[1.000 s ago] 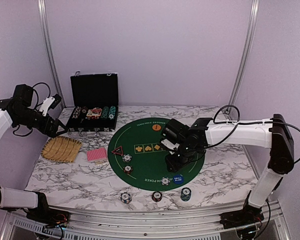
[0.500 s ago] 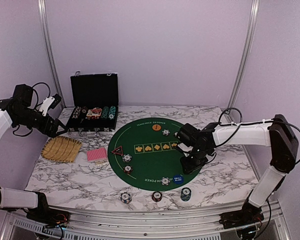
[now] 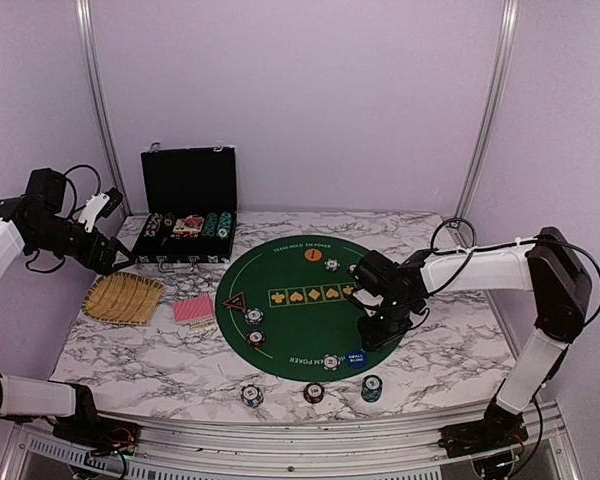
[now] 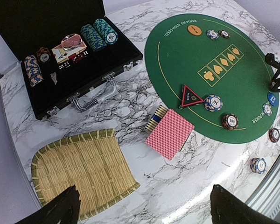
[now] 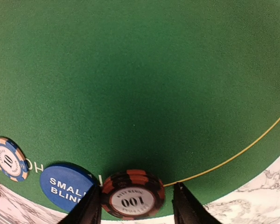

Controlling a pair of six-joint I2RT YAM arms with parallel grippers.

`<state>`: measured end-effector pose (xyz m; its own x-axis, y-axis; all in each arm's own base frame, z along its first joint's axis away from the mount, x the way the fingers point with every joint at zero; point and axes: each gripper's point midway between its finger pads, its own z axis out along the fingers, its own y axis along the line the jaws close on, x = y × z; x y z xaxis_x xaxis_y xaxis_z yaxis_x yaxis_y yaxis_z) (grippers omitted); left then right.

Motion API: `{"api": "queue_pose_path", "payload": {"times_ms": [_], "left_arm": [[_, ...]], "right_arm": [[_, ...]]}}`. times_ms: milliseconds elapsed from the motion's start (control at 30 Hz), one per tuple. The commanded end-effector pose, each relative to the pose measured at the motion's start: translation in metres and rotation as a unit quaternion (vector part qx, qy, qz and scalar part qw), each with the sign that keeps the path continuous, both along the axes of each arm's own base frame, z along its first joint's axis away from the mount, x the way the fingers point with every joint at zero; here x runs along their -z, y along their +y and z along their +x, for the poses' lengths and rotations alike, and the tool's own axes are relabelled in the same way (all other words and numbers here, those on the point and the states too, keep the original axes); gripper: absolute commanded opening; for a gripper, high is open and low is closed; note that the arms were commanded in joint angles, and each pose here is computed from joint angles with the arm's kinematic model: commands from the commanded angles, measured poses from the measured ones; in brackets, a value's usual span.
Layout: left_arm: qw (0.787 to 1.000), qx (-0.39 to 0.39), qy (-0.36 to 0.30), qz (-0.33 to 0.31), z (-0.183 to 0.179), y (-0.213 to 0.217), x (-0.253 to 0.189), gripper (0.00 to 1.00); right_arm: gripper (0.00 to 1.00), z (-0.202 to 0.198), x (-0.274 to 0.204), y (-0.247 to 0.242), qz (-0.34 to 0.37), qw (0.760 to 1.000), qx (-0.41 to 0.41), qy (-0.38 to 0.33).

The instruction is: Distribute texas hold em gaming equipment

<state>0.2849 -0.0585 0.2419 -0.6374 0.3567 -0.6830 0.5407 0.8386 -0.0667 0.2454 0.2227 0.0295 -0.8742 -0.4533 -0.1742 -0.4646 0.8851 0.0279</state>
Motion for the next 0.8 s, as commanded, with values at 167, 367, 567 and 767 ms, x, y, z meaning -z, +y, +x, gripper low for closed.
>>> {"api": "queue_pose_path", "payload": {"times_ms": [167,367,567,767], "left_arm": [[1.000,0.008,-0.003,-0.001,-0.005,-0.003,-0.006,0.99],[1.000,0.007,-0.005,-0.002,-0.005,-0.003,-0.007,0.99],[1.000,0.008,-0.007,-0.003,-0.005,-0.003,-0.009,0.99],[1.000,0.009,-0.006,-0.006,-0.005,-0.004,-0.009,0.99]], "right_arm": [[0.74,0.008,-0.013,0.001,0.000,1.000,0.003,-0.016],[0.76,0.004,-0.051,0.008,0.009,0.999,-0.008,-0.044],[0.82,-0.051,-0.064,0.030,-0.004,0.997,-0.073,-0.021],[0.83,-0.100,-0.054,0.036,-0.013,0.993,-0.112,0.023]]}}
